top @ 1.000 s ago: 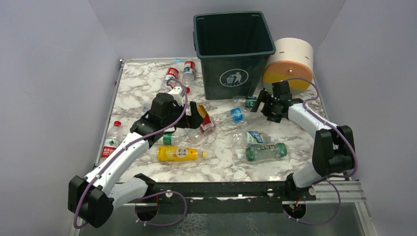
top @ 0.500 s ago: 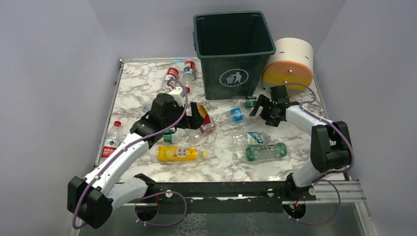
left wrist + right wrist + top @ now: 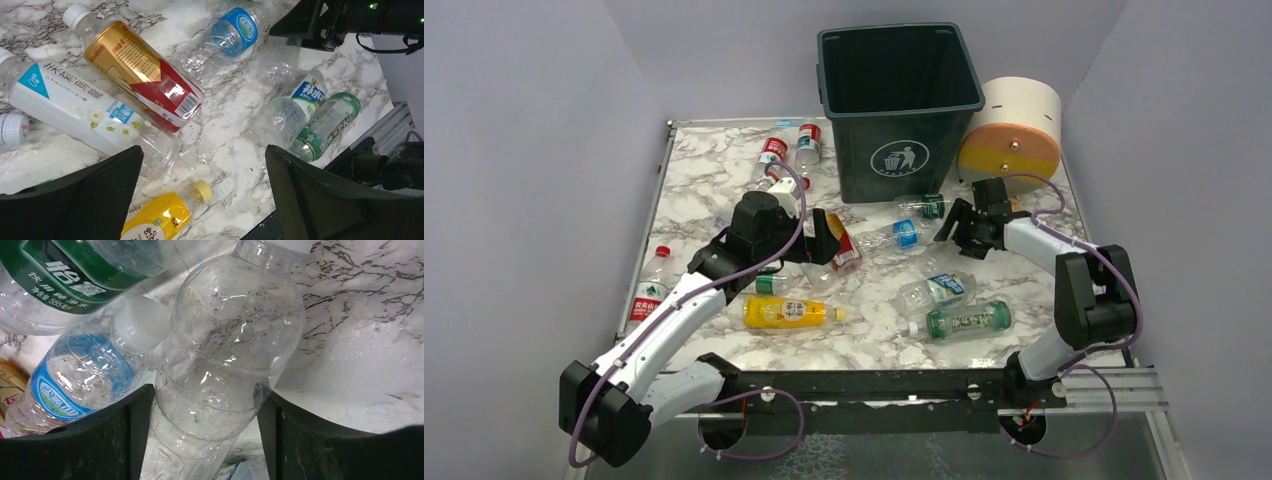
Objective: Put the plastic bottles in the bin
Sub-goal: Pick up the plastic bottle at the center of the board.
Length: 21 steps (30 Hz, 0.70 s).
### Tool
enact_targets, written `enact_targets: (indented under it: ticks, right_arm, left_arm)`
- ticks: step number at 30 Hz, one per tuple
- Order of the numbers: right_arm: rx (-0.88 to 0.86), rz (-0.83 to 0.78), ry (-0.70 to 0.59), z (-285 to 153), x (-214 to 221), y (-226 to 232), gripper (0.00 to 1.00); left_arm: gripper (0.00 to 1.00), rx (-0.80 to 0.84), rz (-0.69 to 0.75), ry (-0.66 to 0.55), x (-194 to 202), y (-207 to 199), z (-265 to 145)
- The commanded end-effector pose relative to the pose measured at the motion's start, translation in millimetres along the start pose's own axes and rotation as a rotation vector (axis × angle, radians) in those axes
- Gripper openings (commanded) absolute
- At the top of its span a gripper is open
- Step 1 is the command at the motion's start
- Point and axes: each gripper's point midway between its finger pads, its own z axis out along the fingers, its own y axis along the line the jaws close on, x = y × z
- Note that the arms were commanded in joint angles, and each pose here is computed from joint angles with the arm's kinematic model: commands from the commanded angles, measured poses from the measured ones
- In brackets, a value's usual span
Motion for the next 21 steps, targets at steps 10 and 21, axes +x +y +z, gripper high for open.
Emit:
enact_targets:
  ticks: [10,21]
  right_arm:
    - [-0.085,-0.015,-0.115,-42.7,-26.8,25.1,0.58]
    - [-0.167,-0.038,-0.227,-104.3,-51.8,48.2,0.53]
  left_arm:
    - [0.99,0.03,-0.005,-0.039,-8.8,-11.4,-10.2]
    - [0.99,0.044,-0.01,-0.042,-11.3,-16.1,-13.0]
